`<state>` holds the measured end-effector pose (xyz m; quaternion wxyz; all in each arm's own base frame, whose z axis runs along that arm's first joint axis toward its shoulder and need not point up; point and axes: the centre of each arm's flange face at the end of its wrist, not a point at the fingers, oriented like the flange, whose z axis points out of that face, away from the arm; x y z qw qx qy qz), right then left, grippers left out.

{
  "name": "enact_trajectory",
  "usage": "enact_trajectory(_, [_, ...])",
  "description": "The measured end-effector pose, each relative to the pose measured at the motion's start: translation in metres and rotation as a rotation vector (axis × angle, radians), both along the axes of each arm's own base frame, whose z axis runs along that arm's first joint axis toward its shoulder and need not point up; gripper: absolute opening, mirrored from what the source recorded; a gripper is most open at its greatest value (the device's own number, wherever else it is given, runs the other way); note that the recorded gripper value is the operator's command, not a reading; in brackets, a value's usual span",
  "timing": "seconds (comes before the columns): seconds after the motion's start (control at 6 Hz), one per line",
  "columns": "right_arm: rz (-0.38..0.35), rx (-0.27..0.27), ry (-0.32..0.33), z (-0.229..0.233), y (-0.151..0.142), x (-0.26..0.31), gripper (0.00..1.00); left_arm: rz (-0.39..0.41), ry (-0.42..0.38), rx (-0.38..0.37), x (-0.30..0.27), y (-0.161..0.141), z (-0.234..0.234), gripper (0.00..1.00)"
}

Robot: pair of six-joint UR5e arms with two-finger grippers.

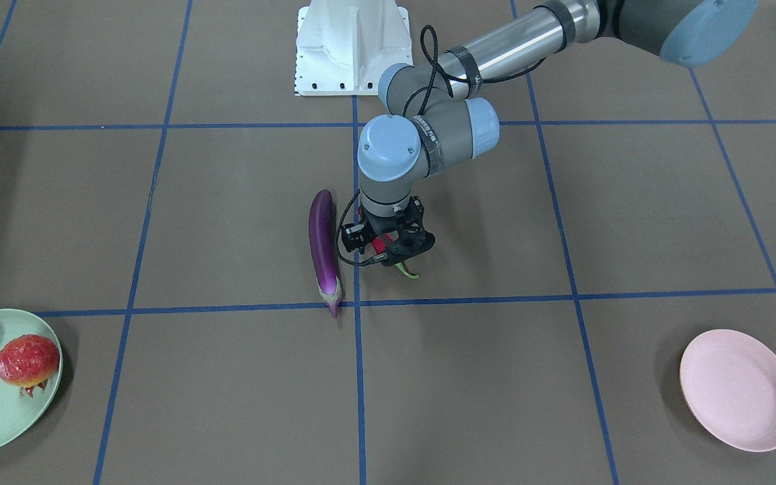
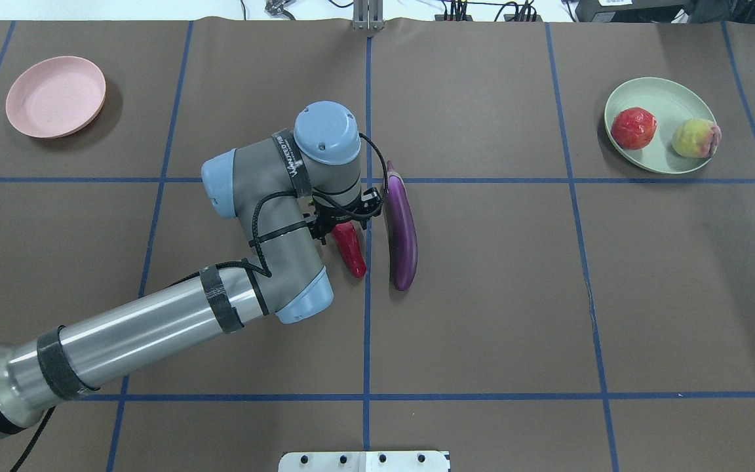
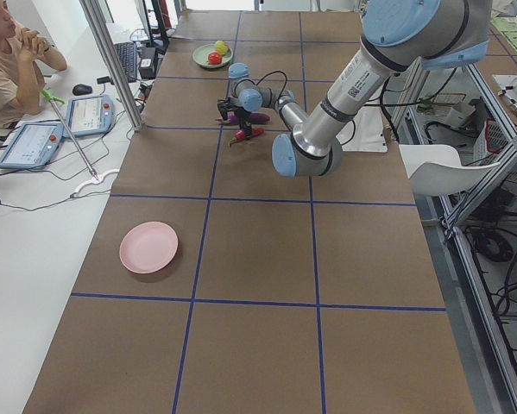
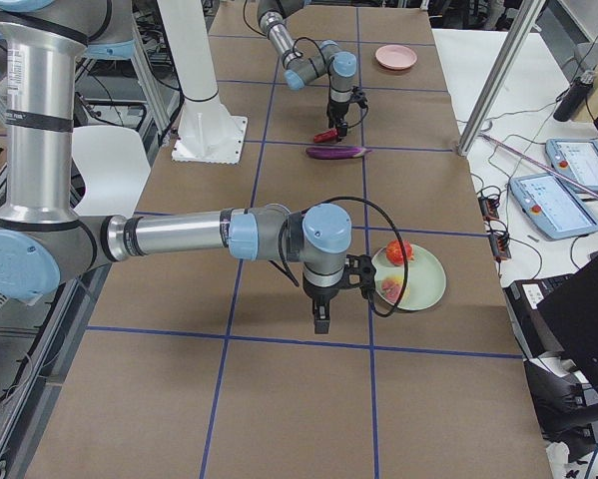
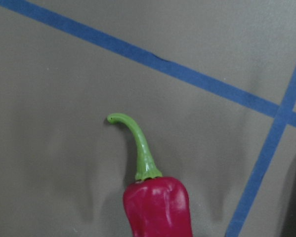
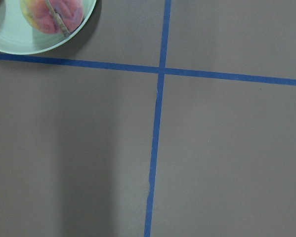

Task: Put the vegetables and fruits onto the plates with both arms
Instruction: 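Reach the left gripper to the red chili pepper and grasp it, then carry the chili pepper to the pink plate and release it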

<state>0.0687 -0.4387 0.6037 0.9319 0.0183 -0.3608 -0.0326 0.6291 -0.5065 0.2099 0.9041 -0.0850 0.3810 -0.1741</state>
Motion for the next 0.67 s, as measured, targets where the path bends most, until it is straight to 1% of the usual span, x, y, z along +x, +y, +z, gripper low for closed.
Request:
enact_trajectory(0.33, [0.0,0.002,0.0,-0.001,0.0,0.0,1.0,0.009,-0.022,0.003,-0.005,-0.004,-0.004,0.0])
enact_trajectory(0.5, [0.0,0.002,0.0,-0.001,0.0,0.0,1.0,0.032,-0.048,0.031,-0.022,-0.014,-0.013,0.0])
enact_trajectory(0.67, [0.001,0.002,0.0,-0.001,0.0,0.0,1.0,0.057,-0.062,0.094,-0.054,-0.039,-0.02,0.0])
